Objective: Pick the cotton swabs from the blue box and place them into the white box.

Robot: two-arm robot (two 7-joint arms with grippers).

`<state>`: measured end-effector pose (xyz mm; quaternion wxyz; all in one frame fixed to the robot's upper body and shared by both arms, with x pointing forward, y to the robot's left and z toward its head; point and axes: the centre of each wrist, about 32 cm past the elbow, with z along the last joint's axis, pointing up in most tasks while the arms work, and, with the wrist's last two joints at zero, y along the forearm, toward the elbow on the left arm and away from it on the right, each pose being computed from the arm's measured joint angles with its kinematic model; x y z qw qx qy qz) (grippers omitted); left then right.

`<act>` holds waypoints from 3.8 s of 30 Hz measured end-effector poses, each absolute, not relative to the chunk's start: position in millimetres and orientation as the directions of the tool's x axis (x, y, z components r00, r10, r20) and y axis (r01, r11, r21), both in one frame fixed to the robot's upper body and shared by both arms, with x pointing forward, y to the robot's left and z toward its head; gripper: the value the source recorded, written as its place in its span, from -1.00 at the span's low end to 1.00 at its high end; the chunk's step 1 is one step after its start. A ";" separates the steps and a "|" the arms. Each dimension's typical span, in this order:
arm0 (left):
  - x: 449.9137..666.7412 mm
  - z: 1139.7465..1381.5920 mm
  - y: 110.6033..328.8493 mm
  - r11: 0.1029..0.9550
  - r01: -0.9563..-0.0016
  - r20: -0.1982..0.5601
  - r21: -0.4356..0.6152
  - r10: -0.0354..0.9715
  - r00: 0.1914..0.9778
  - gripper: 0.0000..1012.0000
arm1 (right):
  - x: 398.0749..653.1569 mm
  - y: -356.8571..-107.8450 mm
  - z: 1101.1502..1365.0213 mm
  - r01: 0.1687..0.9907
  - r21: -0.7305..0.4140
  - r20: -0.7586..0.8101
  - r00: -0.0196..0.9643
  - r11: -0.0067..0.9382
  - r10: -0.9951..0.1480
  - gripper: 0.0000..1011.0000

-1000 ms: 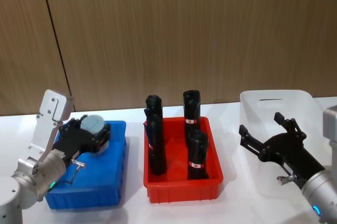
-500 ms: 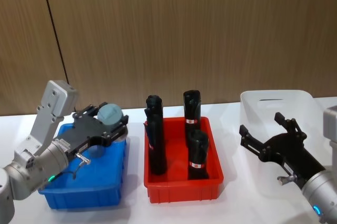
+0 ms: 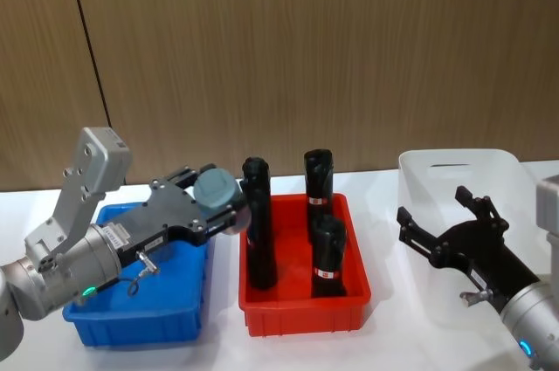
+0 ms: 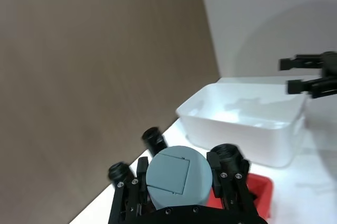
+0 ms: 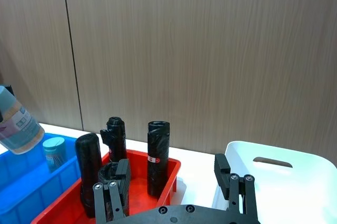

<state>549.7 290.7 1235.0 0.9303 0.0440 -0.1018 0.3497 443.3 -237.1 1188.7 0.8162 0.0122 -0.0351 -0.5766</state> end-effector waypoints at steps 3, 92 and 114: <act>551.8 1235.8 290.3 0.785 -0.620 0.218 0.002 0.605 0.766 0.32 | 443.3 -237.1 1188.7 0.940 0.060 0.043 0.333 0.335 -0.942 0.98; 552.8 1211.5 281.6 0.909 -0.418 0.084 0.000 0.416 0.905 0.32 | 448.9 -250.3 1204.2 0.843 0.030 0.058 0.534 0.537 -0.843 0.98; 552.8 1211.5 281.6 0.909 -0.418 0.084 -0.001 0.416 0.905 0.32 | 473.2 -253.1 1223.8 0.666 -0.099 0.121 0.745 0.739 -0.656 0.98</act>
